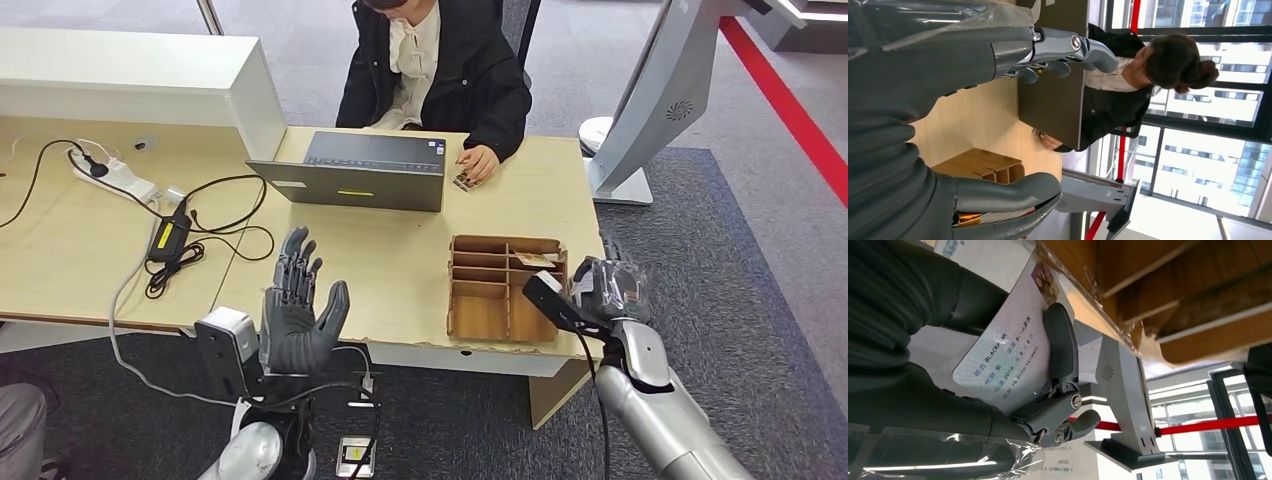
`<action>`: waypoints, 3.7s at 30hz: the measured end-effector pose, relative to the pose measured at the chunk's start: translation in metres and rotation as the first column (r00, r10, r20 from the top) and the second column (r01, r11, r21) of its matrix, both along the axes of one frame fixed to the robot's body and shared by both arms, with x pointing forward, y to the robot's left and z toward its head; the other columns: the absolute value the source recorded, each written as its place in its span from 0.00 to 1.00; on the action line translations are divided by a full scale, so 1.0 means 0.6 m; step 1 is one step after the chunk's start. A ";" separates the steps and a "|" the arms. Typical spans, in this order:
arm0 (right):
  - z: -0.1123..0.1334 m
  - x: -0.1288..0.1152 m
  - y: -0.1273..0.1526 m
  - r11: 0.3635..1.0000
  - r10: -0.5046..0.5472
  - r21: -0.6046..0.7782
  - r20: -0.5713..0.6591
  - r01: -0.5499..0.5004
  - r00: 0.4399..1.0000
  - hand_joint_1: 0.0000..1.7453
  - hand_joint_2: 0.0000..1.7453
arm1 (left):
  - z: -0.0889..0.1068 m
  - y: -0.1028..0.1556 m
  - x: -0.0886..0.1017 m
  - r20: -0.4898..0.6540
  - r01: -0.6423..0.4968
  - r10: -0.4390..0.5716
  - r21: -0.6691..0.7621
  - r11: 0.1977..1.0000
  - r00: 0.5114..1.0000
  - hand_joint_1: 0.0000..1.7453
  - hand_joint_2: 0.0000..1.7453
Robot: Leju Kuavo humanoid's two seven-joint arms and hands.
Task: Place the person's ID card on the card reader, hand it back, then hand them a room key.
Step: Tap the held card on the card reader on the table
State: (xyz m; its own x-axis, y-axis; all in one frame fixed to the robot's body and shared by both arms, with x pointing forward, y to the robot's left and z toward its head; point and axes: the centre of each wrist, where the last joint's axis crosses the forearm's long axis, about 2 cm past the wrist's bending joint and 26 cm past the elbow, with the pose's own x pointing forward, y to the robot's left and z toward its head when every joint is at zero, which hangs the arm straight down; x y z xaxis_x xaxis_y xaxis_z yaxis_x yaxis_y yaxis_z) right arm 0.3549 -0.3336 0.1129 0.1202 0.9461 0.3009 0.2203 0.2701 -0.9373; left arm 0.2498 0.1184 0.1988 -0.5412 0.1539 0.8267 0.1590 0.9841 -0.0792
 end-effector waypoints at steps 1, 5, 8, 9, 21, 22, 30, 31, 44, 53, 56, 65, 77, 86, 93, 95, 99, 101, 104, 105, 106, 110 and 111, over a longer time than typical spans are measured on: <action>-0.004 0.000 -0.001 1.000 -0.003 0.001 -0.011 0.003 1.000 1.00 1.00 | 0.000 0.000 0.000 0.000 0.001 -0.001 0.000 1.000 1.000 0.00 1.00; -0.019 -0.003 -0.004 1.000 -0.015 0.002 -0.047 0.015 0.999 1.00 1.00 | 0.000 0.001 -0.001 -0.002 0.003 -0.003 0.002 1.000 1.000 0.00 1.00; -0.027 -0.006 -0.007 1.000 -0.022 -0.002 -0.067 0.022 0.998 1.00 1.00 | 0.000 0.001 -0.002 -0.003 0.005 -0.005 0.003 1.000 1.000 0.00 1.00; -0.030 -0.006 -0.008 1.000 -0.025 0.000 -0.072 0.025 0.997 1.00 1.00 | 0.000 0.001 -0.002 -0.002 0.006 -0.006 0.003 1.000 1.000 0.00 1.00; -0.052 -0.015 -0.020 0.997 -0.062 0.028 -0.129 0.066 0.990 1.00 1.00 | -0.003 -0.002 -0.007 -0.008 0.017 -0.017 0.009 1.000 1.000 0.00 1.00; -0.054 -0.016 -0.021 0.997 -0.064 0.031 -0.132 0.068 0.989 1.00 1.00 | -0.003 -0.002 -0.007 -0.009 0.018 -0.018 0.010 1.000 1.000 0.00 1.00; -0.060 -0.019 -0.024 0.995 -0.076 0.048 -0.133 0.083 0.988 1.00 1.00 | -0.008 -0.002 -0.012 -0.015 0.027 -0.027 0.015 1.000 1.000 0.00 1.00; -0.061 -0.019 -0.024 0.995 -0.077 0.047 -0.134 0.084 0.988 1.00 1.00 | -0.008 -0.002 -0.012 -0.015 0.028 -0.027 0.015 1.000 1.000 0.00 1.00; -0.069 -0.023 -0.025 0.995 -0.070 0.061 -0.146 0.080 0.987 1.00 1.00 | -0.009 -0.003 -0.012 -0.017 0.031 -0.031 0.015 0.999 0.999 0.00 1.00; -0.070 -0.023 -0.027 0.994 -0.072 0.075 -0.131 0.082 0.989 1.00 1.00 | -0.008 -0.005 -0.013 -0.024 0.042 -0.042 0.007 0.999 0.999 0.00 1.00; -0.070 -0.023 -0.027 0.994 -0.070 0.074 -0.129 0.080 0.989 1.00 1.00 | -0.008 -0.005 -0.013 -0.025 0.043 -0.043 0.007 0.999 0.999 0.00 1.00; -0.061 -0.020 -0.029 0.990 -0.082 0.111 -0.090 0.092 0.993 1.00 1.00 | -0.005 -0.009 -0.013 -0.021 0.065 -0.065 0.006 0.998 0.998 0.00 1.00; -0.041 -0.010 -0.031 0.986 -0.084 0.140 -0.028 0.087 0.996 1.00 1.00 | -0.005 -0.012 -0.013 -0.012 0.088 -0.088 0.006 0.996 0.996 0.00 1.00; -0.033 -0.005 -0.042 0.986 -0.103 0.129 -0.004 0.103 0.995 1.00 1.00 | -0.005 -0.013 -0.014 -0.016 0.081 -0.081 0.004 0.997 0.997 0.00 1.00; -0.034 -0.004 -0.051 0.985 -0.117 0.124 -0.012 0.118 0.993 1.00 1.00 | -0.006 -0.013 -0.015 -0.023 0.061 -0.061 0.000 0.998 0.998 0.00 1.00; -0.036 -0.004 -0.054 0.985 -0.121 0.122 -0.016 0.123 0.992 1.00 1.00 | -0.006 -0.013 -0.015 -0.024 0.060 -0.060 0.001 0.998 0.998 0.00 1.00; -0.039 -0.005 -0.058 0.984 -0.130 0.122 -0.027 0.132 0.991 1.00 1.00 | -0.007 -0.013 -0.016 -0.026 0.060 -0.060 0.003 0.998 0.998 0.00 1.00; -0.040 -0.006 -0.060 0.983 -0.133 0.122 -0.034 0.136 0.991 1.00 1.00 | -0.008 -0.013 -0.017 -0.026 0.061 -0.061 0.005 0.998 0.998 0.00 1.00; -0.043 -0.007 -0.062 0.983 -0.135 0.118 -0.048 0.140 0.990 1.00 1.00 | -0.011 -0.013 -0.020 -0.030 0.063 -0.063 0.009 0.998 0.998 0.00 1.00; -0.045 -0.007 -0.063 0.983 -0.135 0.117 -0.053 0.141 0.989 1.00 1.00 | -0.012 -0.013 -0.021 -0.031 0.064 -0.064 0.010 0.998 0.997 0.00 1.00; -0.046 -0.008 -0.064 0.983 -0.135 0.115 -0.057 0.141 0.989 1.00 1.00 | -0.013 -0.013 -0.022 -0.032 0.065 -0.064 0.011 0.998 0.997 0.00 1.00; -0.049 -0.009 -0.067 0.984 -0.132 0.108 -0.071 0.139 0.989 1.00 1.00 | -0.014 -0.014 -0.023 -0.031 0.069 -0.069 0.018 0.997 0.997 0.00 1.00; -0.050 -0.009 -0.067 0.985 -0.132 0.107 -0.074 0.139 0.989 1.00 1.00 | -0.014 -0.014 -0.023 -0.031 0.070 -0.069 0.019 0.997 0.997 0.00 1.00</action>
State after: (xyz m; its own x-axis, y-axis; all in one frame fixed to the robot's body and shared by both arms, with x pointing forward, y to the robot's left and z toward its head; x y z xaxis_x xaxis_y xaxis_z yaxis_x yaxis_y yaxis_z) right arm 0.3494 -0.3740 0.0829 0.2680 0.8807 0.3905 0.2003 0.3456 -0.9168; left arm 0.2358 0.1102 0.1902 -0.5041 0.1735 0.8461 0.2250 0.9722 -0.0653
